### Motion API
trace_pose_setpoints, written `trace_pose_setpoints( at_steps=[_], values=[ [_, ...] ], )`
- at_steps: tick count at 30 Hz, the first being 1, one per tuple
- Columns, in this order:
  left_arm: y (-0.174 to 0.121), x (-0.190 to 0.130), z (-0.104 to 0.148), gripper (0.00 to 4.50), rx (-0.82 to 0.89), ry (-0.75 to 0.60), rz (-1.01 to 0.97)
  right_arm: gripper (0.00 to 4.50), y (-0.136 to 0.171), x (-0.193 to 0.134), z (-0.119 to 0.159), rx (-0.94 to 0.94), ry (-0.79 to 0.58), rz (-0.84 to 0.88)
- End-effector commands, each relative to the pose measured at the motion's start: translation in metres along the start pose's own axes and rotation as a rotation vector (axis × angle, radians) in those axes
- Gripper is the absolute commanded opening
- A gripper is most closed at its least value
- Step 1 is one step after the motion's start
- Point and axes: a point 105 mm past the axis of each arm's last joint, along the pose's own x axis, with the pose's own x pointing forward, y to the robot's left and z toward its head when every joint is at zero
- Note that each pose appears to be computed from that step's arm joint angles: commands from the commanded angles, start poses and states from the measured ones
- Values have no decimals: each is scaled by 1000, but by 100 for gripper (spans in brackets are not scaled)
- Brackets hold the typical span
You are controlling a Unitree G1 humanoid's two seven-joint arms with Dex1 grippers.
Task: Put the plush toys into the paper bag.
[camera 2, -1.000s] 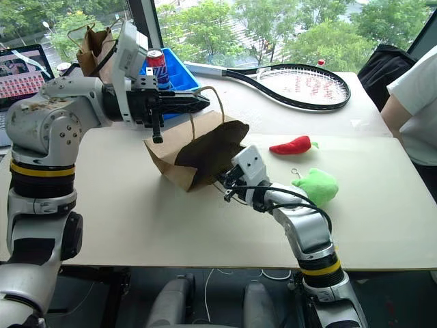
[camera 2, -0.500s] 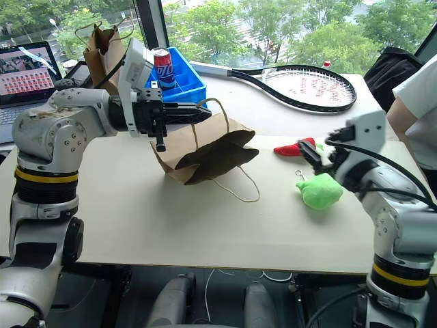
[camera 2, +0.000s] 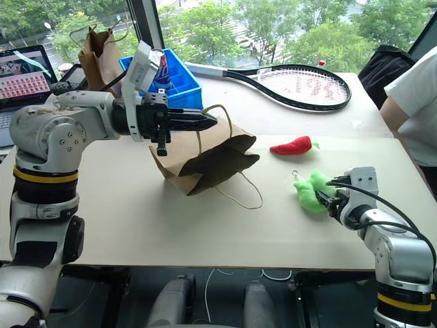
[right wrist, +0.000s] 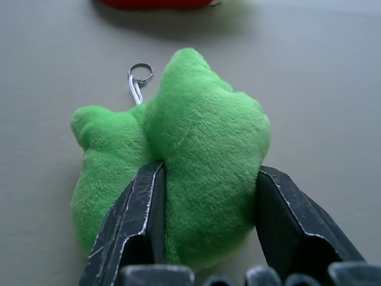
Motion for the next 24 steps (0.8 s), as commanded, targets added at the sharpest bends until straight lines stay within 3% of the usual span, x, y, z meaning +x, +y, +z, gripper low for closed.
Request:
trace_pose_setpoints(
  at_steps=[1, 3, 4, 9, 17, 24],
  values=[
    [-11, 2, 17, 0, 60, -21, -29, 78, 9, -17, 32, -59, -92, 94],
    [-12, 3, 17, 0, 56, -21, -35, 18, 15, -25, 51, -97, -134, 133],
    [-12, 3, 16, 0, 54, -21, -37, 8, 17, -27, 56, -106, -144, 144],
    [-12, 5, 16, 0, 52, -21, -39, 8, 65, -47, 93, -161, -206, 380],
    [-12, 7, 17, 0, 57, -26, -39, 8, 140, -41, 97, -175, -176, 632],
    [-16, 10, 18, 0, 51, -37, -54, 8, 174, -7, 95, -117, -164, 645]
  ],
)
